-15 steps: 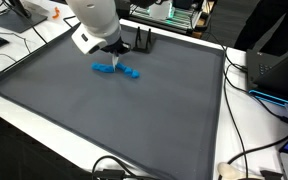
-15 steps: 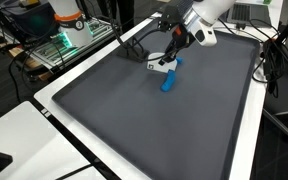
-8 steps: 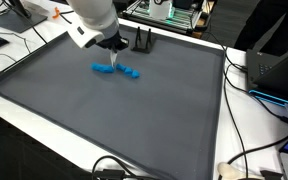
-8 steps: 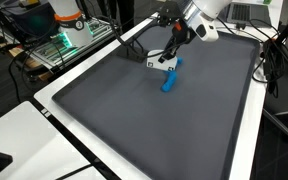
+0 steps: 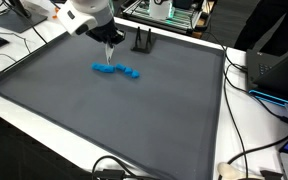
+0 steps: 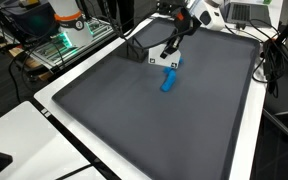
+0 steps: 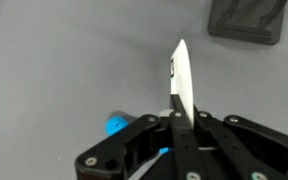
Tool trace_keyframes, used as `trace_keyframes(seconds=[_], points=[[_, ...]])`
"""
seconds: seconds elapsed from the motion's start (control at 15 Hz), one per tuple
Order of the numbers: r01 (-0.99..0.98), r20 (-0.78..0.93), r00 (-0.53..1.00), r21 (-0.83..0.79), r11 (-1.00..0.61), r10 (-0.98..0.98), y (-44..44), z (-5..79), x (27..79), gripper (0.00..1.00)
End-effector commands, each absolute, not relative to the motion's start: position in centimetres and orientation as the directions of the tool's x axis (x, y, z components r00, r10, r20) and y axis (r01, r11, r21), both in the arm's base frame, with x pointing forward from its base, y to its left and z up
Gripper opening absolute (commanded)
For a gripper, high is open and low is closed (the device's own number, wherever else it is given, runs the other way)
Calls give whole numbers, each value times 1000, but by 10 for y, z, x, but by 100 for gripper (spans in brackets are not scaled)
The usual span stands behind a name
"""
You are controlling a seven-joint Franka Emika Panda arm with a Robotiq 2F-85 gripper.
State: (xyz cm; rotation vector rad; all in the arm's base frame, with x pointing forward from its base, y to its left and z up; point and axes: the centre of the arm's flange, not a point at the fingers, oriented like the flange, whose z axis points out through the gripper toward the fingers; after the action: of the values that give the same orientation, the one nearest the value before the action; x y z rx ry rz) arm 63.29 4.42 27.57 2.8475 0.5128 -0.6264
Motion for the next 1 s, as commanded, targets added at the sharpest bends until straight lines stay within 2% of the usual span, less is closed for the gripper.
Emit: trace_keyframes(seconds=[0.0,0.93], points=[[356,-422,864,126,-926,274,35,282,629,1],[271,-324,924,178,-946,204,26,262,650,1]])
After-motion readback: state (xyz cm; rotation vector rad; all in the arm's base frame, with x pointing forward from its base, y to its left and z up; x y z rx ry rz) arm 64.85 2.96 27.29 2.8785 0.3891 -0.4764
